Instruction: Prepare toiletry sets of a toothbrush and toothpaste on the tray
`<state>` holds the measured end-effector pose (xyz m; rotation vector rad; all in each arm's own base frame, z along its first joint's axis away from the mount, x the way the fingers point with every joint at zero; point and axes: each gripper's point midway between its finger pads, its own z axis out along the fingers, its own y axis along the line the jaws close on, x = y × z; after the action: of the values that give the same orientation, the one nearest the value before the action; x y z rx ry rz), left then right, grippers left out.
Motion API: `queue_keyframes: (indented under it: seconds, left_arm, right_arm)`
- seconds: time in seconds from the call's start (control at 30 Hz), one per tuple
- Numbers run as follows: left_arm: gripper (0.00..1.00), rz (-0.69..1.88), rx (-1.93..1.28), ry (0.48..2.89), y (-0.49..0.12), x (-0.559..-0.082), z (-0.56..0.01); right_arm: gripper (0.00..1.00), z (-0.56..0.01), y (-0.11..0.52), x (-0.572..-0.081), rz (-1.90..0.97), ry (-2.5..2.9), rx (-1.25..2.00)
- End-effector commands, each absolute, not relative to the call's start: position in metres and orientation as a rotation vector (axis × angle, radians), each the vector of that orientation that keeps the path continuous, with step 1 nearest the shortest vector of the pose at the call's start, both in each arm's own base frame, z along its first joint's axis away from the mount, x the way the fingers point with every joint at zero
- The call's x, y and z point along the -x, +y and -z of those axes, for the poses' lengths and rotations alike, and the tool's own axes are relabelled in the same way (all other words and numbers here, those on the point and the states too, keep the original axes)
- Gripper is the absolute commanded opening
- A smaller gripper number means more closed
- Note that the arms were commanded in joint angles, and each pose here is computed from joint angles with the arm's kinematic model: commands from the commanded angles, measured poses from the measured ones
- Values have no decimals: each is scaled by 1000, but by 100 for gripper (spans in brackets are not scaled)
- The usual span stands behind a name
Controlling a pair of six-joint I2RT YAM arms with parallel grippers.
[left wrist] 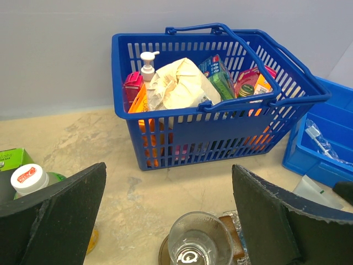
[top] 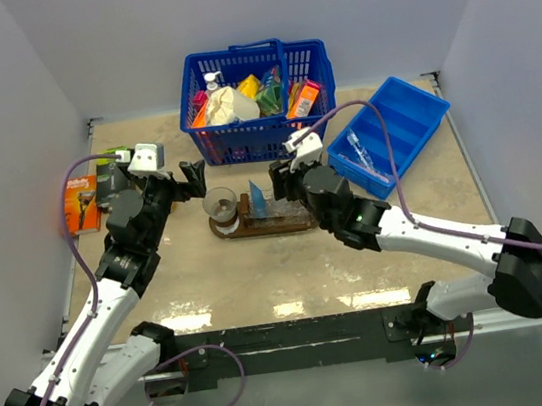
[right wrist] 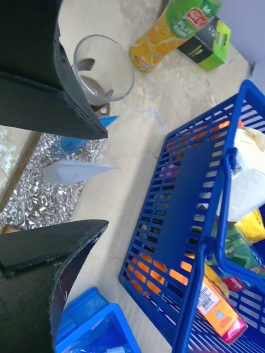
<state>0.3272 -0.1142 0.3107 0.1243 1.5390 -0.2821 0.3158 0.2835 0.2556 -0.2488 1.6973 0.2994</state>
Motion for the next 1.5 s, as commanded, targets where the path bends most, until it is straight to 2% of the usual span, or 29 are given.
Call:
queue_keyframes:
  seconds: [0.0,0.13,0.37,0.5,0.7,1.03,1.17,1.47]
  left_arm:
    - [100,268,-118,1499,-110,-327,-319]
    - [100,266,-115,1493,-109,-326,-321]
    - [100,270,-114,1492,-109,-326,-321]
    - [100,270,-114,1492,-109,-326,-321]
    - [100,273,-115,1486,-109,-325,-324]
    - [100,292,-130,1490,-113,-324,-323]
    - [100,288,-129,1490,-113,-325,-322]
    - [100,285,-130,1491,-112,-325,-322]
  right_arm:
    - [59,-290,268,-330,-371,1674,244]
    - [57,-299,236,-345,-426,1701,270]
    - [54,-279,171,-368,-380,1800,270]
    - [54,-266,118,-387,-328,1871,174]
    - [55,-263,81,-408,-273,1911,59]
    - [50,-206,57,-445,-41,2113,48]
    - [49,-180,61,-457,-38,2166,78]
    - [50,-163,60,-483,23,2178,230]
